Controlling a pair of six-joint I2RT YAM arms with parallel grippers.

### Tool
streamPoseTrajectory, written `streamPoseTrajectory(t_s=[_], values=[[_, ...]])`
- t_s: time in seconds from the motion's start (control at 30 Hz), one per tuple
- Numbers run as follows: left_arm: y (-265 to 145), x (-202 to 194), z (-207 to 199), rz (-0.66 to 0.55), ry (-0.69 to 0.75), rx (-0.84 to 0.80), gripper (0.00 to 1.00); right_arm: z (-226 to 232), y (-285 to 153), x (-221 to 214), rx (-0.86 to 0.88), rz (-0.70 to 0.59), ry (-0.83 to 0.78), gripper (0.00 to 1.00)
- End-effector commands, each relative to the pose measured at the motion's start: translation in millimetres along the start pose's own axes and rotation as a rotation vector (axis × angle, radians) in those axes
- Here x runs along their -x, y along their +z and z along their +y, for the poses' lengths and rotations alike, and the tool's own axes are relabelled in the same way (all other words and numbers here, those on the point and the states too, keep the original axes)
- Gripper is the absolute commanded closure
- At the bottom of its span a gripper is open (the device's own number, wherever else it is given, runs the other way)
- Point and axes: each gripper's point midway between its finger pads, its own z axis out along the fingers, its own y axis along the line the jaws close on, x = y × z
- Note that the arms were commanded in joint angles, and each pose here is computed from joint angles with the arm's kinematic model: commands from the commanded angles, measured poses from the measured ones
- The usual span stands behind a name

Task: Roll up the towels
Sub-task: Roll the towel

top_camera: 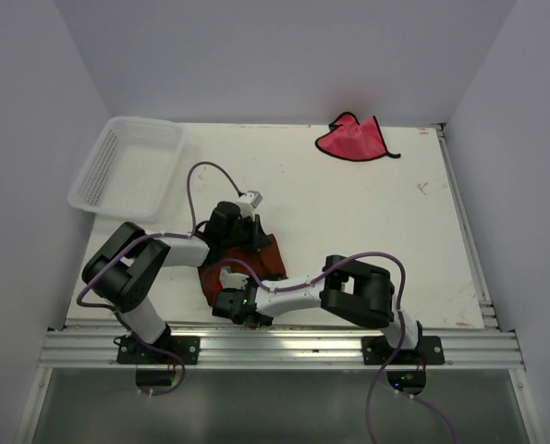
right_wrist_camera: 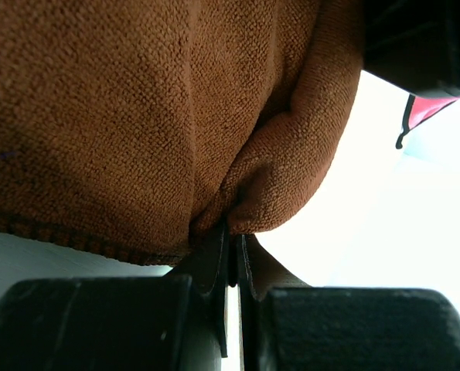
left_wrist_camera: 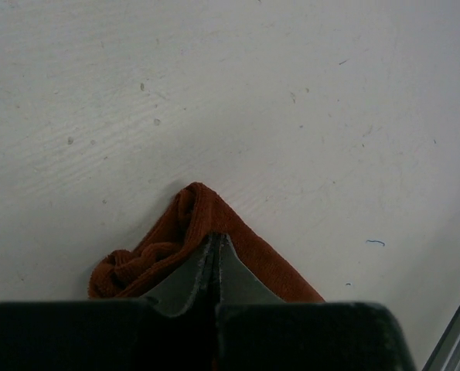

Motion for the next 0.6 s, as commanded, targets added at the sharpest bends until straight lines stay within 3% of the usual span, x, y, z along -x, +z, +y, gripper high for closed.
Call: streamPoseTrajectory(t_s=[0.0, 0.3, 0.57], values=[[5, -13, 19, 0.003, 0.009, 0.072, 1.0, 6, -1, 4, 0.016, -0.024, 0.059, 0.97], [5, -21, 29, 0.004, -0.003, 0.117, 1.0, -48, -18, 7, -0.169, -0.127, 0.267, 0.68], [-1, -31, 38, 0.002, -0.007, 0.148, 1.0, -70, -36, 18, -0.161, -0.226, 0.547, 0.58]])
